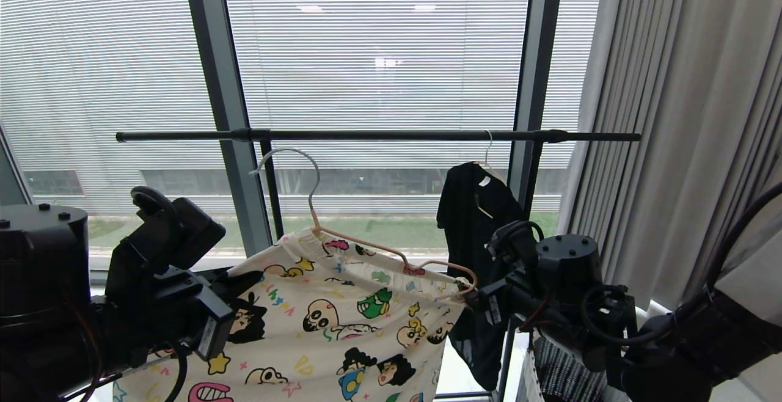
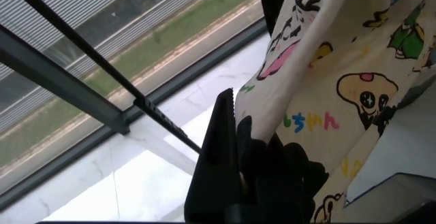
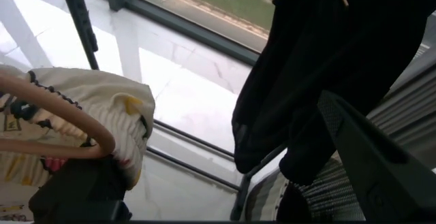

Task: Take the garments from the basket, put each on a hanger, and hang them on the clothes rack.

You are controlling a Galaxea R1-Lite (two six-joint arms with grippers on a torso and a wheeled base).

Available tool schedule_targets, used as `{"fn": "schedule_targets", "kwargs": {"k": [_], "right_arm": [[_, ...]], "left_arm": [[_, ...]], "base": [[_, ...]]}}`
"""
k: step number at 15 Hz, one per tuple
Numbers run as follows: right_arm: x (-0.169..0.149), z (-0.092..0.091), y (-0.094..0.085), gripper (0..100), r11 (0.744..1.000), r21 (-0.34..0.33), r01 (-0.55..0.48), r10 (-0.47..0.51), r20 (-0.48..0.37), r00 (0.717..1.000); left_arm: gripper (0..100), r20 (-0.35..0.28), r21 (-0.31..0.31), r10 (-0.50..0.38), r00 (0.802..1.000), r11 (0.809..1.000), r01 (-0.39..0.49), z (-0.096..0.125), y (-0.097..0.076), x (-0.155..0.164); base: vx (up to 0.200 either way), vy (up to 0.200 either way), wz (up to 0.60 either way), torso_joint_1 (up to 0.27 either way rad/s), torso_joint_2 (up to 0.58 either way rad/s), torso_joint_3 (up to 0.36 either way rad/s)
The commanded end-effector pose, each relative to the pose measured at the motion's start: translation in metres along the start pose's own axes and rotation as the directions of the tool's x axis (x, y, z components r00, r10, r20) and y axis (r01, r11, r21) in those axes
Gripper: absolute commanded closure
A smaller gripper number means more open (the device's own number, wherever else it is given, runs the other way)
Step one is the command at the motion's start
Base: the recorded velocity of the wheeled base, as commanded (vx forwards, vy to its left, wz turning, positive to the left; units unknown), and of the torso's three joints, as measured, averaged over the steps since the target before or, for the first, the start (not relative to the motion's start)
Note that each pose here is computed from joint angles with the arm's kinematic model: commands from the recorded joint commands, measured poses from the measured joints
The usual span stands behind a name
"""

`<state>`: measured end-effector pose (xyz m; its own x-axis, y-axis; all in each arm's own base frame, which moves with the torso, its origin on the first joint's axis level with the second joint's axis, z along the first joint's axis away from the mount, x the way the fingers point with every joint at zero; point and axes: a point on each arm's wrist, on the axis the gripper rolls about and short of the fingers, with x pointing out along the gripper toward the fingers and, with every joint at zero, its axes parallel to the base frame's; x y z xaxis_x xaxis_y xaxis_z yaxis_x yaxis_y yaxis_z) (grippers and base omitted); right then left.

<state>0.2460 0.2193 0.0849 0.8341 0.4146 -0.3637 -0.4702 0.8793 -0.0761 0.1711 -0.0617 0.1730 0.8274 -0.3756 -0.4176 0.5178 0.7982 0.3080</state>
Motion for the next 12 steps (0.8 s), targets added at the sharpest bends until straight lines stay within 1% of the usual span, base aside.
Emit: {"fn": "schedule_targets", "kwargs": {"k": [1, 2, 4, 6, 7, 9, 10, 11, 12], "right_arm": [[-0.002, 0.004, -0.006, 0, 1.0, 0.008, 0.013, -0.014, 0.013, 1.0], [-0.001, 0.004, -0.012, 0, 1.0, 0.004, 0.026, -0.026, 0.013, 1.0], [-0.003, 0.003, -0.02, 0, 1.0, -0.009, 0.015, -0.015, 0.005, 1.0], [-0.005, 0.004, -0.024, 0, 1.0, -0.008, 0.016, -0.016, 0.009, 1.0], [-0.006, 0.006, -0.025, 0, 1.0, -0.006, 0.014, -0.014, 0.014, 1.0], [-0.014, 0.016, -0.026, 0, 0.999, -0.011, -0.032, 0.033, 0.052, 0.998], [-0.02, 0.023, -0.026, 0, 0.997, -0.031, -0.069, 0.071, 0.073, 0.995], [-0.026, 0.031, -0.027, 0, 0.993, -0.054, -0.108, 0.112, 0.076, 0.991], [-0.032, 0.041, -0.029, 0, 0.988, -0.06, -0.145, 0.149, 0.069, 0.986]], "left_arm": [[100, -0.013, 0.0, -0.006, 1.0, 1.0, 0.006, -0.002, -0.001, 0.002], [100, -0.018, 0.0, -0.005, 1.0, 1.0, 0.005, -0.004, -0.001, 0.001], [100, -0.019, -0.003, 0.002, 1.0, 1.0, -0.002, -0.005, 0.0, -0.001], [100, -0.021, 0.005, 0.003, 1.0, 1.0, -0.002, -0.006, 0.0, -0.001], [100, -0.029, 0.022, -0.001, 1.0, 1.0, 0.001, -0.008, -0.001, 0.0], [100, -0.063, 0.051, -0.008, 0.998, 0.999, 0.011, -0.014, -0.004, 0.003], [100, -0.09, 0.064, -0.017, 0.996, 0.998, 0.023, -0.018, -0.005, 0.008], [100, -0.119, 0.068, -0.021, 0.993, 0.997, 0.029, -0.02, -0.007, 0.015], [100, -0.156, 0.074, 0.006, 0.988, 0.997, 0.006, -0.022, -0.008, 0.021]], "base": [[0.0, 0.0, 0.0, 0.0, 0.0, 0.0], [0.0, 0.0, 0.0, 0.0, 0.0, 0.0], [0.0, 0.0, 0.0, 0.0, 0.0, 0.0], [0.0, 0.0, 0.0, 0.0, 0.0, 0.0], [0.0, 0.0, 0.0, 0.0, 0.0, 0.0], [0.0, 0.0, 0.0, 0.0, 0.0, 0.0], [0.0, 0.0, 0.0, 0.0, 0.0, 0.0], [0.0, 0.0, 0.0, 0.0, 0.0, 0.0], [0.0, 0.0, 0.0, 0.0, 0.0, 0.0]]}}
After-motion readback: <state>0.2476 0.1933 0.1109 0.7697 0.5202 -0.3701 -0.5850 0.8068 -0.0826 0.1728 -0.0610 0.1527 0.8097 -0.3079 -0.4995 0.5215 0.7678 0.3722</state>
